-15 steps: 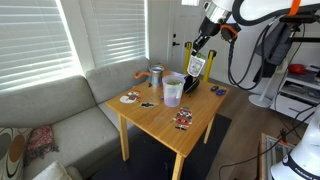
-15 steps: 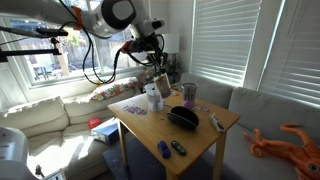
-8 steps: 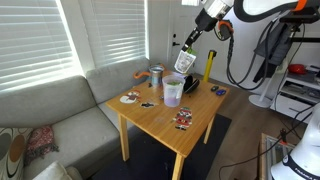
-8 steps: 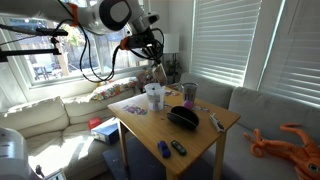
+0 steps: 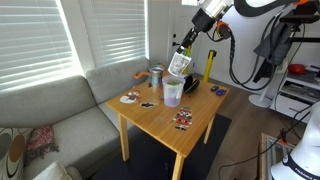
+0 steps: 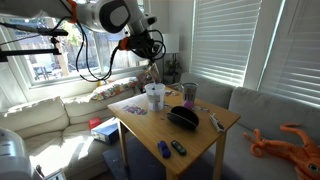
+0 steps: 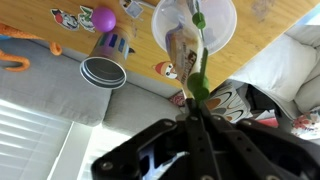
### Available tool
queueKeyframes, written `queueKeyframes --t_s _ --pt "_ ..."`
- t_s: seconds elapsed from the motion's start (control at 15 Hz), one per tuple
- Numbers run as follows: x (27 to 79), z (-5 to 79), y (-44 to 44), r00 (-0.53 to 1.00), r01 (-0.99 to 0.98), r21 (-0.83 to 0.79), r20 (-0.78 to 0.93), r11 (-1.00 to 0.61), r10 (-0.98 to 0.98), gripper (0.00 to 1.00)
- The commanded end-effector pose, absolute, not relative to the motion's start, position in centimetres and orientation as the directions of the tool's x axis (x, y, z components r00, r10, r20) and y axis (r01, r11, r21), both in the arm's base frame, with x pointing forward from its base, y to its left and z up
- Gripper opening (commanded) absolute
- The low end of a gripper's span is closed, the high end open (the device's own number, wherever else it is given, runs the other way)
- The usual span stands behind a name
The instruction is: Pick up the two pouch sachet and put them in the frost cold cup one at a time
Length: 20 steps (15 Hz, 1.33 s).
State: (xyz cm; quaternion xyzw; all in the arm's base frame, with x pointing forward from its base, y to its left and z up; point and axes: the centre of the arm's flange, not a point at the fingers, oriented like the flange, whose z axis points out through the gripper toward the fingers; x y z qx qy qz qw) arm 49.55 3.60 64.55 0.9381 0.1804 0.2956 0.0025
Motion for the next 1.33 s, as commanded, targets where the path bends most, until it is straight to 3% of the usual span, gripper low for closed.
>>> queueKeyframes --t_s 0.0,1.27 --pt "50.3 64.0 3.0 0.732 0.395 0.097 0.568 -0.913 0.377 0.0" --pt "51.8 60.6 2.1 0.725 0.465 0.085 0.535 -0.881 0.434 0.0"
